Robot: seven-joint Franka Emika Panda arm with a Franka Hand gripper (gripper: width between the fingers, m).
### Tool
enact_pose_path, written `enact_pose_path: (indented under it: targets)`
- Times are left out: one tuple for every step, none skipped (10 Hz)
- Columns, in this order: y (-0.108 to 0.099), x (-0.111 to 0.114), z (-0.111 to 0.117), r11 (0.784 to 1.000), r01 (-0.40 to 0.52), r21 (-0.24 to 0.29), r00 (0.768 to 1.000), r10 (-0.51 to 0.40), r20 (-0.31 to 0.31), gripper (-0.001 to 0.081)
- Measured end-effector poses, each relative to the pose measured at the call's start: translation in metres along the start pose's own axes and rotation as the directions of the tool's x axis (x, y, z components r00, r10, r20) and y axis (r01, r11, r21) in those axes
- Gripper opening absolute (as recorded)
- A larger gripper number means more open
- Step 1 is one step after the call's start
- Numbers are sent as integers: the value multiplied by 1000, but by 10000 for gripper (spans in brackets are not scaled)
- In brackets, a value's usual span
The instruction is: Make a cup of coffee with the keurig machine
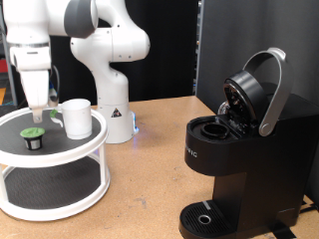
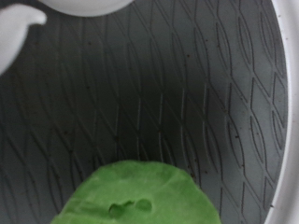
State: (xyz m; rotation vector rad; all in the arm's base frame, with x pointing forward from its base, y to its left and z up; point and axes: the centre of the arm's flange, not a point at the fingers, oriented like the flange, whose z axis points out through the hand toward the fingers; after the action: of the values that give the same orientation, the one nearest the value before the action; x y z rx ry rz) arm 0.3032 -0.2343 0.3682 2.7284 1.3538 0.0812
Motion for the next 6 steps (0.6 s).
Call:
enact_pose_path:
  targets:
    - [2,2,7,1000,8,-3,1000,-8,3,807]
    - [3,3,14,999,34,0,999,-34,6,807]
    - [4,4,19,998,62,5,998,-62,5,807]
    - [5,5,24,997,77,11,997,-77,2,807]
    - [5,5,28,996,83,19,997,-83,-4,807]
    - [5,5,31,996,82,24,997,-82,-4,807]
